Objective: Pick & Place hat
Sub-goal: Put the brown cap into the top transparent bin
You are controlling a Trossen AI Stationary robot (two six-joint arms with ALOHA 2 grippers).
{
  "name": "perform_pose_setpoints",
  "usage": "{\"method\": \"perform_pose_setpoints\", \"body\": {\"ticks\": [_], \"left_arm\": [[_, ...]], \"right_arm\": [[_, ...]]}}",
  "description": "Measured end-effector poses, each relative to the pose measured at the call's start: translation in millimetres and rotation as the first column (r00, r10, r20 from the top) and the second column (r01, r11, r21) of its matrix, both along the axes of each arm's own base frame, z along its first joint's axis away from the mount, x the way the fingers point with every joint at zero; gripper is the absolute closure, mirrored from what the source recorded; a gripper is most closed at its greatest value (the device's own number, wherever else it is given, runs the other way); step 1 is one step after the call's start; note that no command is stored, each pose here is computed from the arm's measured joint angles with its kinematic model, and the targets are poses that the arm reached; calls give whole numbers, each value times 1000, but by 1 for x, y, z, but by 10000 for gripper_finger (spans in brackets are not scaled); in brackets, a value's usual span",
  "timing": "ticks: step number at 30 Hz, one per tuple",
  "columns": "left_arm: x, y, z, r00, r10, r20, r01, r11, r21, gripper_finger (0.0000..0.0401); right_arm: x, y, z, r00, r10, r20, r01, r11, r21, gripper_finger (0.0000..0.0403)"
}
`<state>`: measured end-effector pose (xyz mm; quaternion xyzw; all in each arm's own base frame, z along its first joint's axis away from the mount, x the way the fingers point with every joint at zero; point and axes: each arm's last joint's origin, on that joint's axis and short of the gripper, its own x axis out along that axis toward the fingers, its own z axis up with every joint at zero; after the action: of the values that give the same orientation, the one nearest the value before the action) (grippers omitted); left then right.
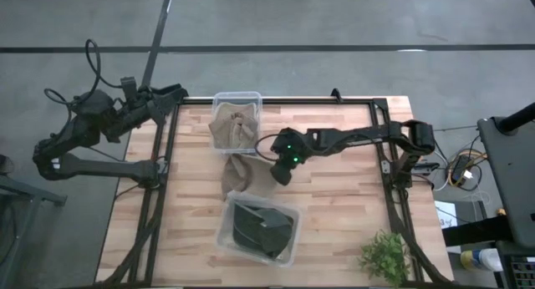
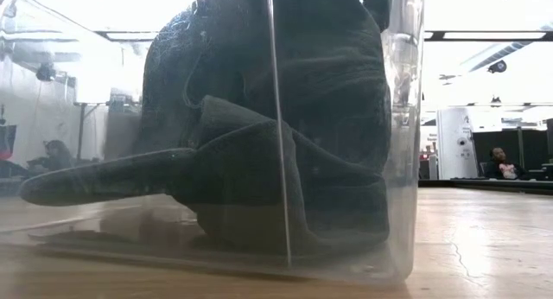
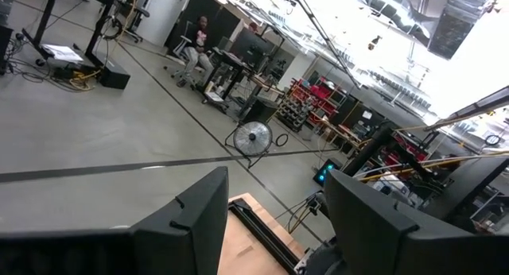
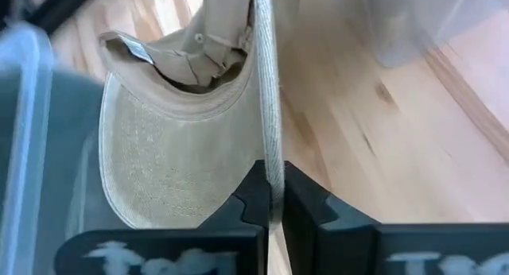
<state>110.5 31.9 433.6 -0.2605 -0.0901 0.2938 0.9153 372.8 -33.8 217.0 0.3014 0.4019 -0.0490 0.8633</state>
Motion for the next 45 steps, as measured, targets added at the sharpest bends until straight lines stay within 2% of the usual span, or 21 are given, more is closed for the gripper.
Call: {"method": "perform_pose_setpoints", "body": {"ticks": [6,18,23,26,31,35,39,42,45], "left_arm": [[0,0,0,1000,-4,0,4,1000,0,200],[0,0,-1,1000,-14,-6,14,1000,-1,200],[1,-2,-1,998,-67,-7,67,998,-4,200],[3,-4,-1,987,-160,15,160,986,-36,200],[13,-8,-4,937,-349,35,350,930,-109,200],[25,-10,-4,877,-476,65,479,855,-198,200],[39,-11,-2,819,-569,76,567,783,-253,200],[49,-11,1,782,-619,70,612,742,-275,200],[62,-10,1,747,-662,71,644,692,-325,200]], "right_arm": [[-16,6,20,998,62,-12,-62,997,-54,392],[-40,5,60,997,31,66,-20,987,-162,392],[-50,6,79,991,28,131,-4,984,-179,392],[-58,7,91,985,35,166,-7,986,-167,392],[-67,10,118,978,91,190,-66,989,-133,392],[-66,11,147,963,148,228,-124,986,-114,392],[-62,14,172,935,230,270,-225,973,-51,392],[-54,17,182,916,299,268,-322,946,44,392],[-44,20,188,891,376,255,-420,895,149,392]]}}
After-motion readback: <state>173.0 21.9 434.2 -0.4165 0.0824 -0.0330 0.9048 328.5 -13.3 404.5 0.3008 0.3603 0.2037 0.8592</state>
